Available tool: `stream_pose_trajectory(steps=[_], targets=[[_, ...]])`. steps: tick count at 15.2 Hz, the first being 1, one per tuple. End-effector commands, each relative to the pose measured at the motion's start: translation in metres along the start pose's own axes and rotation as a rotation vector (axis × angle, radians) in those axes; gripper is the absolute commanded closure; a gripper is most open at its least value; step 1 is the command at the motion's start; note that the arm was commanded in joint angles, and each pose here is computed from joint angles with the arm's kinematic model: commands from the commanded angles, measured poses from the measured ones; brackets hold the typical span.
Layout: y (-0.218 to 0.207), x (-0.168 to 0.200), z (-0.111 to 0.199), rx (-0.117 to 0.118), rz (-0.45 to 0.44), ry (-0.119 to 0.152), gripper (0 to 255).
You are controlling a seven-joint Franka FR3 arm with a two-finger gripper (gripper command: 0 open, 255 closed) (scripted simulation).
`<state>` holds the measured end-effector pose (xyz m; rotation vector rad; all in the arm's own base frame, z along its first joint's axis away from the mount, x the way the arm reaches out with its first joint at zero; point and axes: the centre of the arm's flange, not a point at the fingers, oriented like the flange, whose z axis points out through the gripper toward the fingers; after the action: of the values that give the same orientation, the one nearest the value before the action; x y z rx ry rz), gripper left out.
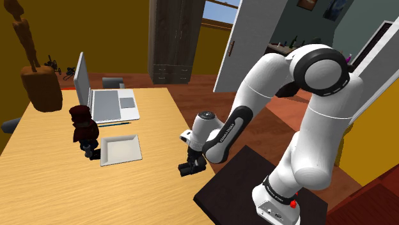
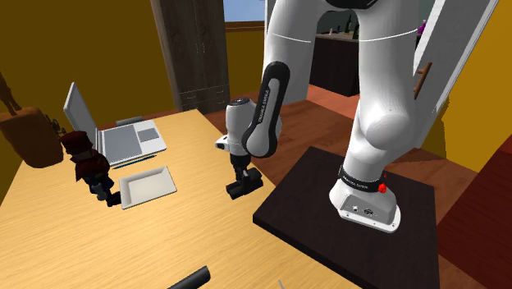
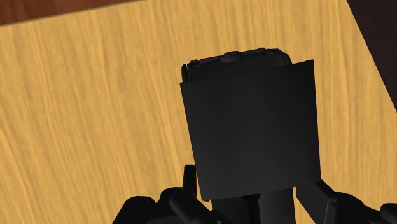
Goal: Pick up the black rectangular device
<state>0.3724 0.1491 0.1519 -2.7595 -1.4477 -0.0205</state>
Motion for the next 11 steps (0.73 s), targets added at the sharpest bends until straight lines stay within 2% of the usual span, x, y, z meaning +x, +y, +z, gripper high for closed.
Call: stream_pose_trajectory(steps=[1, 11], targets=[[0.0, 0.0, -0.008, 0.001, 0.001, -0.001, 255], [-0.001, 0.001, -0.061, 0.001, 0.001, -0.001, 255]])
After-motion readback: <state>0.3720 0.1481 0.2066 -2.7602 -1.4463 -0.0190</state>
